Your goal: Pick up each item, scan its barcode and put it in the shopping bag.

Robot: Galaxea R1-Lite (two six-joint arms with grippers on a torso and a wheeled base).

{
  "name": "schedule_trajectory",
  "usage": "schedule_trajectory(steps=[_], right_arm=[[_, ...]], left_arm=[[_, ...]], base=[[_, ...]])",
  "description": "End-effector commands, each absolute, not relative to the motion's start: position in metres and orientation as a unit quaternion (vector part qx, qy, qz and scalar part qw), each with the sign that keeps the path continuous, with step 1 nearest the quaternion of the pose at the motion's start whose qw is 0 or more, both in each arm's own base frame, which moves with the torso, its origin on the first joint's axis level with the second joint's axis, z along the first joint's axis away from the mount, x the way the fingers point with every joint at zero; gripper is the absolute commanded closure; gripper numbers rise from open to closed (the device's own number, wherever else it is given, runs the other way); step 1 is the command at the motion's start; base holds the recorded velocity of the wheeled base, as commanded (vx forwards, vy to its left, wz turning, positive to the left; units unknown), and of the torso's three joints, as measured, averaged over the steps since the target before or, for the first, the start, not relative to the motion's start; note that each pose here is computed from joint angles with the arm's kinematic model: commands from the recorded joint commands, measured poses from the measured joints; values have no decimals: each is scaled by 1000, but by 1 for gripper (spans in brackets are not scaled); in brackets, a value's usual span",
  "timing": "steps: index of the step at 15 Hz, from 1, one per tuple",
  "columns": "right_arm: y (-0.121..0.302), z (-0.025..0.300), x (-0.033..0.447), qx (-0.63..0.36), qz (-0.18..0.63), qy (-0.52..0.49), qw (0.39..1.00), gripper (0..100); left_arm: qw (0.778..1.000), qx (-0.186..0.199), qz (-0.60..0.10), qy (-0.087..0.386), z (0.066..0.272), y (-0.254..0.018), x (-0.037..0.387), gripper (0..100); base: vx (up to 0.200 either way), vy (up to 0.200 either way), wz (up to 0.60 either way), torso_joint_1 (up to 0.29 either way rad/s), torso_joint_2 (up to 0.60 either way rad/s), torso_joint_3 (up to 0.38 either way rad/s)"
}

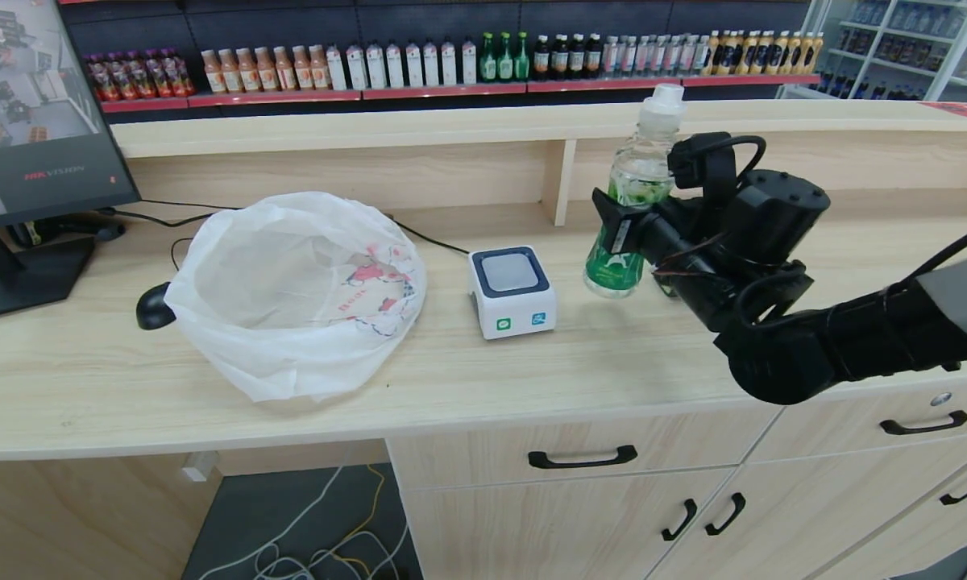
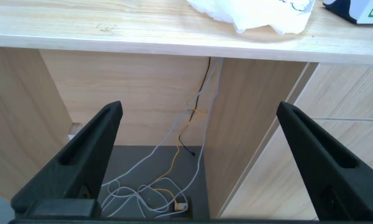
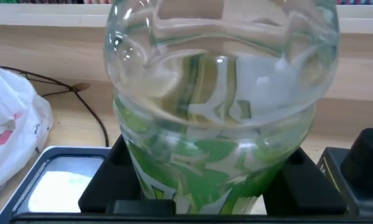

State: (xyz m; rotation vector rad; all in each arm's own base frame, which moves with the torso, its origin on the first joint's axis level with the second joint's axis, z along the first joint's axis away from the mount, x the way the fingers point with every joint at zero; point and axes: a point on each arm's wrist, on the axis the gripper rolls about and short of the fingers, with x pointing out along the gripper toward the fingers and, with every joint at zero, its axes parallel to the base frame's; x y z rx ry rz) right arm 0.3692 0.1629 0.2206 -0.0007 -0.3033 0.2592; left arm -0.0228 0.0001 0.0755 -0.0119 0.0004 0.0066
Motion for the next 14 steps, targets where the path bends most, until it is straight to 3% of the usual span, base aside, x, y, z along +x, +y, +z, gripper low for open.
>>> schedule_trajectory(steps=[1, 8, 14], right_arm=[[161, 233, 340, -3, 141, -152, 978, 100], [150, 238, 258, -34, 167, -158, 973, 100], [149, 193, 206, -51, 216, -145, 964, 100]], left_arm=[[1000, -6, 4, 0, 75, 0, -23, 0], [1000, -6, 4, 0, 75, 0, -23, 0], [1000, -6, 4, 0, 75, 0, -23, 0]], base=[[0, 0, 0, 0, 0, 0], [0, 0, 0, 0, 0, 0], [0, 0, 0, 0, 0, 0]])
